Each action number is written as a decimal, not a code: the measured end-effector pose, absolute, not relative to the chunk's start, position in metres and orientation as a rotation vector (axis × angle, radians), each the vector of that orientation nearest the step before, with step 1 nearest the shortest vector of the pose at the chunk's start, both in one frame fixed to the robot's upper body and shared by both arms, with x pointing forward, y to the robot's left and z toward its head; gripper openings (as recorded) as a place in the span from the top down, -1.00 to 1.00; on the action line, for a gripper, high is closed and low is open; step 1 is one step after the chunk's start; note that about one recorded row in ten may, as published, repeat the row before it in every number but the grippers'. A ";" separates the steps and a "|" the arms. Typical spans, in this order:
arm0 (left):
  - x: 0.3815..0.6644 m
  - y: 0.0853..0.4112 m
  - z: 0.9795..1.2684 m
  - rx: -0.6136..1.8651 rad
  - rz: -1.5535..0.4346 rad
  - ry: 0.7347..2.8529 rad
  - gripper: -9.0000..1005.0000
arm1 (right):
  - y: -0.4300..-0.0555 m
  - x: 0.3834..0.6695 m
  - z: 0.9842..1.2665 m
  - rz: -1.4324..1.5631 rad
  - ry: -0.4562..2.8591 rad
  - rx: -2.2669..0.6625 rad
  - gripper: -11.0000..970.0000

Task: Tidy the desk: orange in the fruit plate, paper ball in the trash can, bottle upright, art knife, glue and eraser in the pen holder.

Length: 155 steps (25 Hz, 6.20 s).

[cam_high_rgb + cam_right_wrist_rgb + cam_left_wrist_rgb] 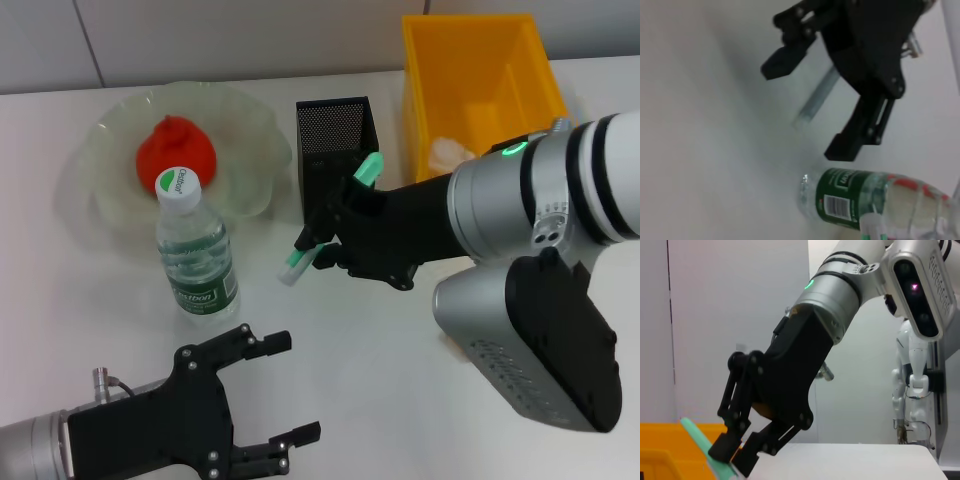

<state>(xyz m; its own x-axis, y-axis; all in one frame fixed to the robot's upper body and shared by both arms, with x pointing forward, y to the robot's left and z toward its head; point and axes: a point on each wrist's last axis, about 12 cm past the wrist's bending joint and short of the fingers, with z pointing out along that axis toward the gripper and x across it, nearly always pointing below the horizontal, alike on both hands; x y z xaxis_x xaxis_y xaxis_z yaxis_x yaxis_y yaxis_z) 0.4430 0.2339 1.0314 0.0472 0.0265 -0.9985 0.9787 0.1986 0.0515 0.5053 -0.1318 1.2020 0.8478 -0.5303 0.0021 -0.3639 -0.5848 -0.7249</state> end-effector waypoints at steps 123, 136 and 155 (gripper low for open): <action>0.433 0.252 1.027 1.006 -0.948 1.318 -0.62 | -0.192 0.631 1.109 0.644 1.535 -0.716 0.62; 0.432 0.252 1.028 1.003 -0.958 1.316 -0.62 | -0.210 0.613 1.103 0.679 1.502 -0.675 0.00; 0.431 0.253 1.027 1.039 -0.996 1.335 -0.62 | -0.262 0.548 1.199 0.693 1.893 -1.058 -0.59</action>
